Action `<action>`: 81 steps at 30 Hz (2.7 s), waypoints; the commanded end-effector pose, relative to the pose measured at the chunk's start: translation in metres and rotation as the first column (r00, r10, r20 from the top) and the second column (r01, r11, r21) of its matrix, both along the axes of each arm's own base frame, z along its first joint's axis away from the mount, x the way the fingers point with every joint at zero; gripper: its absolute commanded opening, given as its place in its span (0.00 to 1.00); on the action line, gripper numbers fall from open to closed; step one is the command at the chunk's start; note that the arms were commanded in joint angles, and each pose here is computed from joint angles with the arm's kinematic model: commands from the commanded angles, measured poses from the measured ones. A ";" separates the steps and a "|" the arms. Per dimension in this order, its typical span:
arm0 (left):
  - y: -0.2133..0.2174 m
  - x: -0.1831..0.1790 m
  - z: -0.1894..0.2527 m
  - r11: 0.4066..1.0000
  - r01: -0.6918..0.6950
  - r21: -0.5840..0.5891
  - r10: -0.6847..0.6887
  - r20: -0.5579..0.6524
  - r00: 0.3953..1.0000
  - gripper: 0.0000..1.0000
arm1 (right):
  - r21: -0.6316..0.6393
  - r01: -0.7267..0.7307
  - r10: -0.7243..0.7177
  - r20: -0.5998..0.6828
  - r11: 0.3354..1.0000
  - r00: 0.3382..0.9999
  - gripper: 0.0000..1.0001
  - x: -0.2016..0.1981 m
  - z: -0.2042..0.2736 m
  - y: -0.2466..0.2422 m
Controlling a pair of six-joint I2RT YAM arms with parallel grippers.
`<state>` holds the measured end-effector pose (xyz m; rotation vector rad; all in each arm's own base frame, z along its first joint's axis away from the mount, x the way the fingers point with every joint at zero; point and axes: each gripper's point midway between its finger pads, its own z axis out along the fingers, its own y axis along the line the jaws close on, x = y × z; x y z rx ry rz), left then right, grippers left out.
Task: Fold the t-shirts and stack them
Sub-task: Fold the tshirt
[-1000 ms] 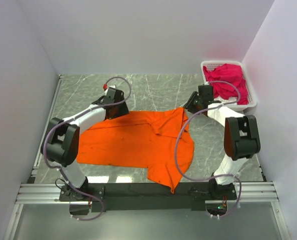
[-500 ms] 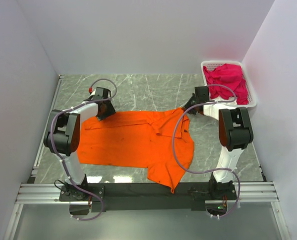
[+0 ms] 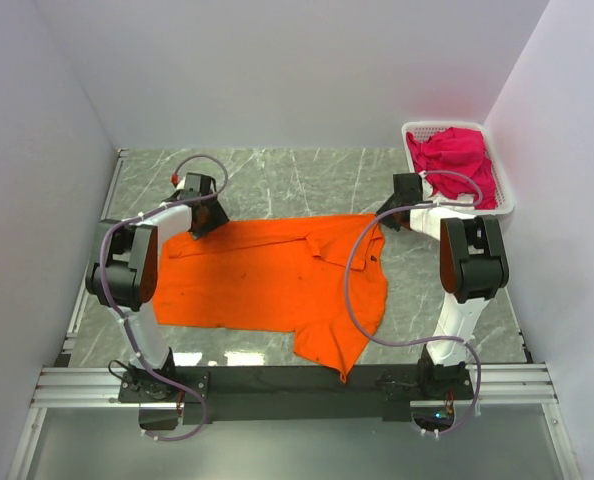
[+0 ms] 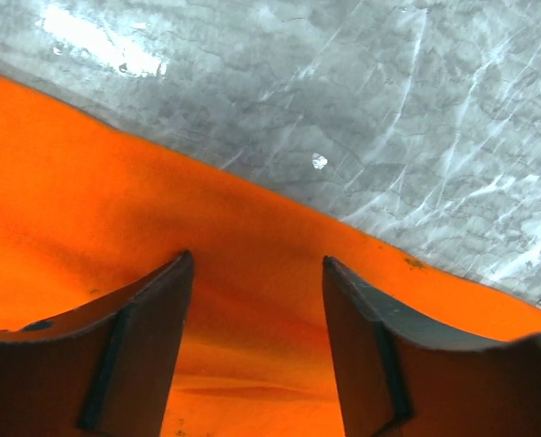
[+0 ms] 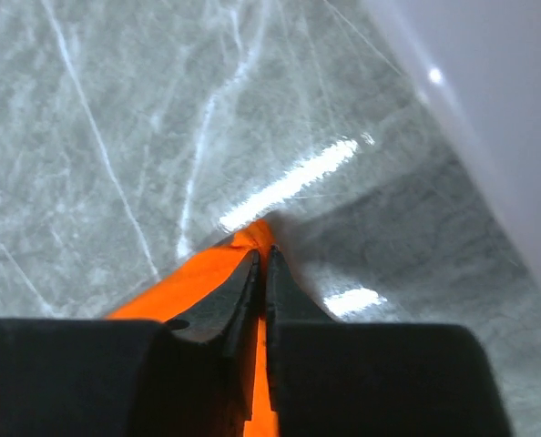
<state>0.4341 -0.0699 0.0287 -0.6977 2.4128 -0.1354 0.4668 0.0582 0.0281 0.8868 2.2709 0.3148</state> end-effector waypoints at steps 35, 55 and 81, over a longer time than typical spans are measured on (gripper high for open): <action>0.080 -0.029 0.015 0.986 -0.136 0.097 0.140 -0.028 0.990 0.72 | -0.009 -0.670 0.654 -0.207 0.742 0.727 0.31 -0.131 0.000 0.163; 0.085 -0.032 0.051 0.986 -0.143 0.081 0.141 0.037 0.989 0.87 | -0.045 -0.503 0.498 -0.088 0.863 0.863 0.34 -0.138 0.051 0.082; 0.066 0.011 -0.004 0.995 -0.098 0.013 0.098 -0.064 0.993 0.87 | 0.074 -0.287 0.295 -0.162 0.955 0.942 0.37 -0.033 -0.001 0.051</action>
